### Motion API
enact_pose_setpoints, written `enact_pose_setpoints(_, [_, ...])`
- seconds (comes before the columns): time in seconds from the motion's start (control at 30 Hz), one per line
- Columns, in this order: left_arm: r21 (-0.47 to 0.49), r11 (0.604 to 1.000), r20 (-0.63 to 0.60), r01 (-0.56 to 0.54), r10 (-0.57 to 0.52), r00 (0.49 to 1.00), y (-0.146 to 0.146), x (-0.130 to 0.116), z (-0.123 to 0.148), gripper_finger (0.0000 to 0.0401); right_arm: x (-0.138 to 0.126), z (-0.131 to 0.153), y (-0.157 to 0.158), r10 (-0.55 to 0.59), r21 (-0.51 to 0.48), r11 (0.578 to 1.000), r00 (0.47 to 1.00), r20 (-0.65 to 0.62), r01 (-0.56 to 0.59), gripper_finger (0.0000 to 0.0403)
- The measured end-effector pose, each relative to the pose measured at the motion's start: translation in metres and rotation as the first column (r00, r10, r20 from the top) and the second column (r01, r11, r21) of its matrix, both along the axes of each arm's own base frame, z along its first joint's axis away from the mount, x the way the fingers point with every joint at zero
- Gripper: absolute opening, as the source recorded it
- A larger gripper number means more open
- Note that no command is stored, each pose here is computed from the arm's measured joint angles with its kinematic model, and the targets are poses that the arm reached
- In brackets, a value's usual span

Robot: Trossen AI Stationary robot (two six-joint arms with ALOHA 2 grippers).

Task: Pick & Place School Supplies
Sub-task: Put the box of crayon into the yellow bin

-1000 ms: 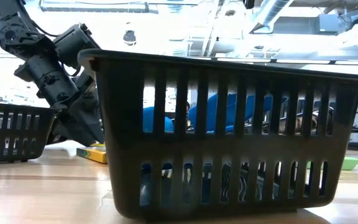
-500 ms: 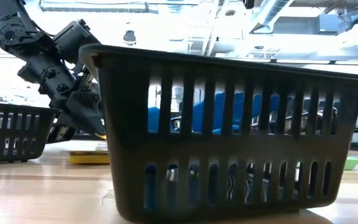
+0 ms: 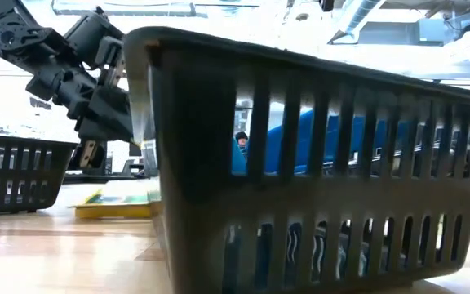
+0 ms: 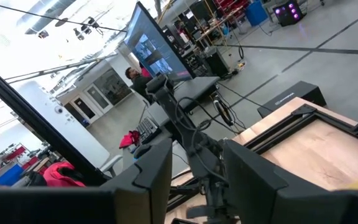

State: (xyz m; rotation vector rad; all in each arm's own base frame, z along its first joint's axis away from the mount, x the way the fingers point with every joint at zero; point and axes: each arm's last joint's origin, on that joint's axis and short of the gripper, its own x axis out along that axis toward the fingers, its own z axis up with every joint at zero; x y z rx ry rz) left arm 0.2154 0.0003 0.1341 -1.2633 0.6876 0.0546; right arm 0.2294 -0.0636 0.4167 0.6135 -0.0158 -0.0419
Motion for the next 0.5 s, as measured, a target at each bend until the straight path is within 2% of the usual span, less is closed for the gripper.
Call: enact_pose_setpoints(0.5, [-0.066,0.997,0.122,0.027,-0.019,0.992,-0.02,-0.008,0.03,0.0,-0.002,0.0,-0.006,-0.027,-0.024,0.999,1.0,0.0,0.027,0.0135])
